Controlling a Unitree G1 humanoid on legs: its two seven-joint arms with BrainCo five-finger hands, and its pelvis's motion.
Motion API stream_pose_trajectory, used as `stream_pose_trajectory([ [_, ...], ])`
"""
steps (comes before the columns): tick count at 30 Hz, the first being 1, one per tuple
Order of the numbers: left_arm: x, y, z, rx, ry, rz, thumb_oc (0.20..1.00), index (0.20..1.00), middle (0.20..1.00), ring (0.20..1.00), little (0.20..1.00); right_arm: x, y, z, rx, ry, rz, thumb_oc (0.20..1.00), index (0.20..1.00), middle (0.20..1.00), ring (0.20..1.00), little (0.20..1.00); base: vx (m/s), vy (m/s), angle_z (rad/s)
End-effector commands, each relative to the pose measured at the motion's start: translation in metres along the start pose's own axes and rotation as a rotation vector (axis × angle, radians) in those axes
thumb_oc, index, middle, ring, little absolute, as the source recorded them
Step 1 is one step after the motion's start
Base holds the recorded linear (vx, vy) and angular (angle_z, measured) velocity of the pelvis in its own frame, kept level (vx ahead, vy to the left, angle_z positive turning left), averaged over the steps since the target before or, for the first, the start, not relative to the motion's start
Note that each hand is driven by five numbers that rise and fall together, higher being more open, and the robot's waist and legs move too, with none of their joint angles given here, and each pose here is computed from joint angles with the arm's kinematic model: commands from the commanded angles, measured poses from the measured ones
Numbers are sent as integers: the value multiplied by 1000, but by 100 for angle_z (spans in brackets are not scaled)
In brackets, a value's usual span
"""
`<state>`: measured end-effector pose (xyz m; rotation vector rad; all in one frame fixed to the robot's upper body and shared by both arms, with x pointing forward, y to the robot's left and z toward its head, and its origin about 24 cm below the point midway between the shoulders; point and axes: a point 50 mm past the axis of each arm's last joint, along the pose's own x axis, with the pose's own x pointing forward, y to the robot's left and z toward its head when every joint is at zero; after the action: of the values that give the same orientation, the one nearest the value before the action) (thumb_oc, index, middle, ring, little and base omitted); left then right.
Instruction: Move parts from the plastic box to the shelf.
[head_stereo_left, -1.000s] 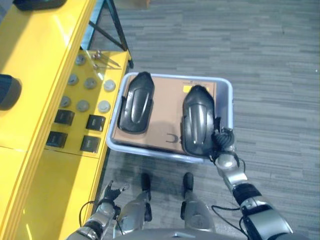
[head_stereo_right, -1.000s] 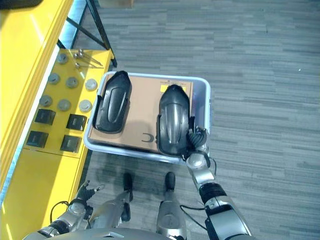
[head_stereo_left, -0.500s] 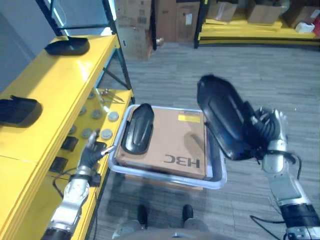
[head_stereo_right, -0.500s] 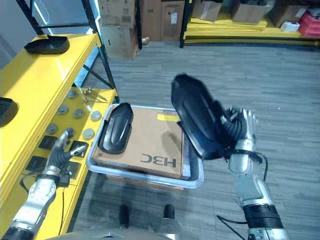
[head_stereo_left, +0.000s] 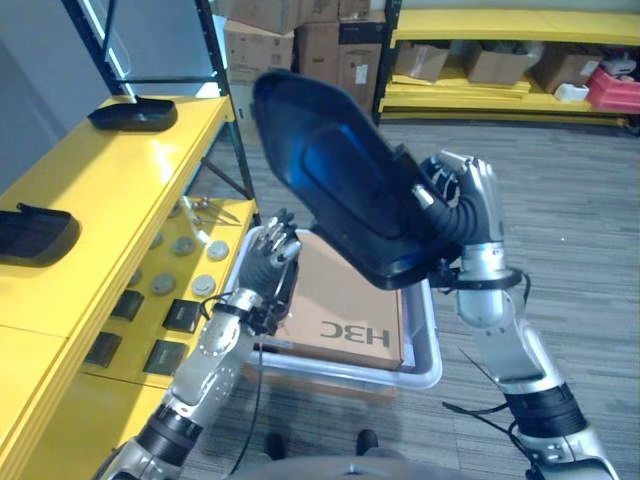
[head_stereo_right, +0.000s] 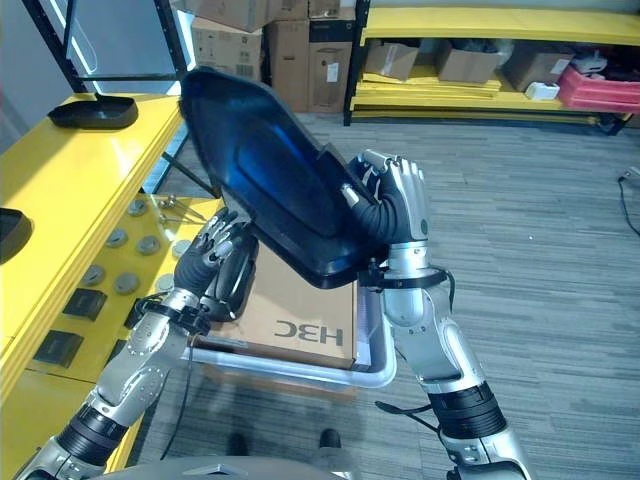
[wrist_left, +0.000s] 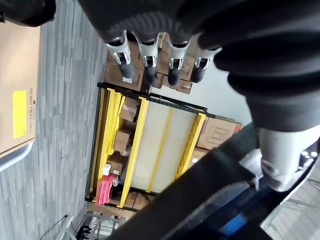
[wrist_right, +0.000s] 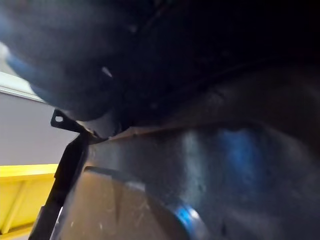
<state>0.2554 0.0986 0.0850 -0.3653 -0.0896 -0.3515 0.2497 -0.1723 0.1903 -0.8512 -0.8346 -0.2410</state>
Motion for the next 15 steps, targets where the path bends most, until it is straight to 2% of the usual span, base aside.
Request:
stream_pose_trajectory([
  [1, 12, -12, 20, -16, -77, -109, 1000, 1000, 1000, 1000, 1000, 21, -15, 27, 67, -163, -99, 200, 200, 200, 200, 200, 0, 0, 0],
  [7, 20, -30, 26, -32, -98, -198, 1000, 1000, 1000, 1000, 1000, 17, 5, 40, 187, -188, 13, 200, 200, 200, 200, 200, 2, 2, -2],
  [15, 29, -37, 34, 22, -138, -217, 1000, 1000, 1000, 1000, 1000, 14, 25, 60, 317, -247, 142, 200, 200, 200, 200, 200, 0, 0, 0],
])
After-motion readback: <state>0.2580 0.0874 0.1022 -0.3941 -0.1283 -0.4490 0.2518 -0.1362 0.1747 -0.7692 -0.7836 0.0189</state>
